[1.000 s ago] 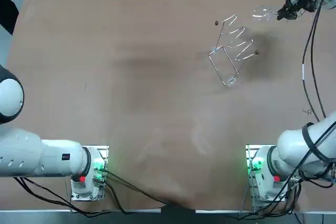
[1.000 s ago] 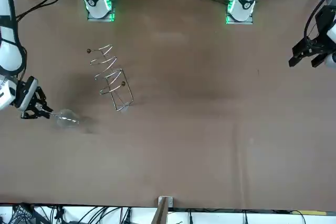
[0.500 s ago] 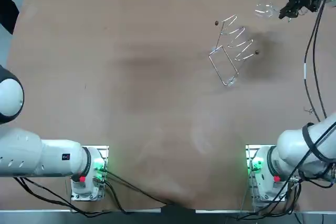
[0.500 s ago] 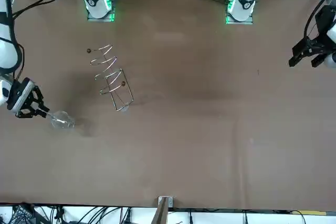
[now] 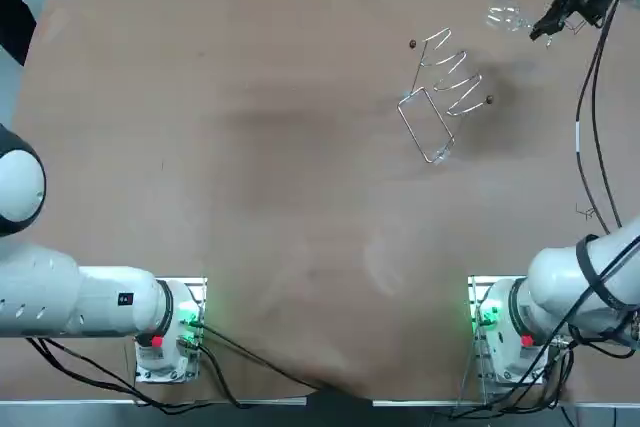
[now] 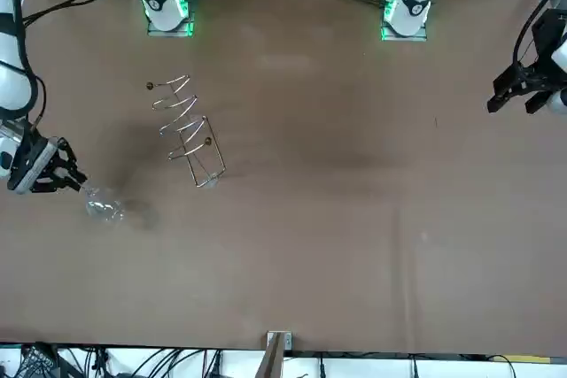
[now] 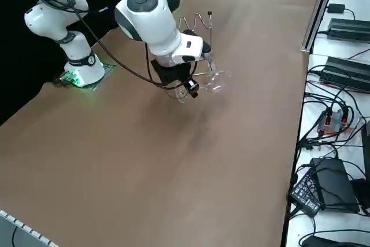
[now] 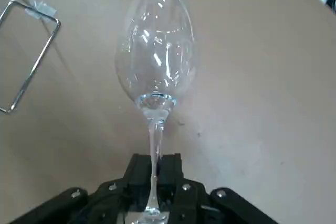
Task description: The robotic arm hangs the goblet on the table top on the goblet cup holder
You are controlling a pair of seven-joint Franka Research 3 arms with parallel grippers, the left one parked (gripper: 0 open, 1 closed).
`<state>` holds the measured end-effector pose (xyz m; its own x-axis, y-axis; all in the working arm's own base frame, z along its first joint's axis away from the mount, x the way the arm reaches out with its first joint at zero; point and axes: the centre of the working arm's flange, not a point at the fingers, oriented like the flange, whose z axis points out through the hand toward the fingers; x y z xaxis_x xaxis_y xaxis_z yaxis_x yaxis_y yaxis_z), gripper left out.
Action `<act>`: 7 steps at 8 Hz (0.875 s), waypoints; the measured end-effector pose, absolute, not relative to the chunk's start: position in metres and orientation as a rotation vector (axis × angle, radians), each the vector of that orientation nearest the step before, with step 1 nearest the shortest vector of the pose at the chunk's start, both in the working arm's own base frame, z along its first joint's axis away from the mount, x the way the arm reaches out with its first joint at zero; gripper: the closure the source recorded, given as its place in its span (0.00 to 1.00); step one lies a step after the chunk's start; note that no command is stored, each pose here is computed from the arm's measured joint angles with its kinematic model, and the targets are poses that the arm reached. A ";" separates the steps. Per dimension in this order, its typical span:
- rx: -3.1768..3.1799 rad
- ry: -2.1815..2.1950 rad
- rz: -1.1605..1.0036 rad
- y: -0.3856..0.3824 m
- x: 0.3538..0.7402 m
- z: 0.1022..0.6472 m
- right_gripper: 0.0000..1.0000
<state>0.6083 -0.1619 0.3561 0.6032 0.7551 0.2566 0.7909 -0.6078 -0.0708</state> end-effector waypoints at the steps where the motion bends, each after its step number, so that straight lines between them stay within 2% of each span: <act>1: -2.680 -1.183 -0.253 -0.158 0.606 0.355 0.89; 7: -2.838 -0.430 0.283 -0.100 0.581 0.411 0.89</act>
<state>0.5805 -0.0997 0.4110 0.9373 0.3135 -0.1523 0.2636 -0.9235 -0.2788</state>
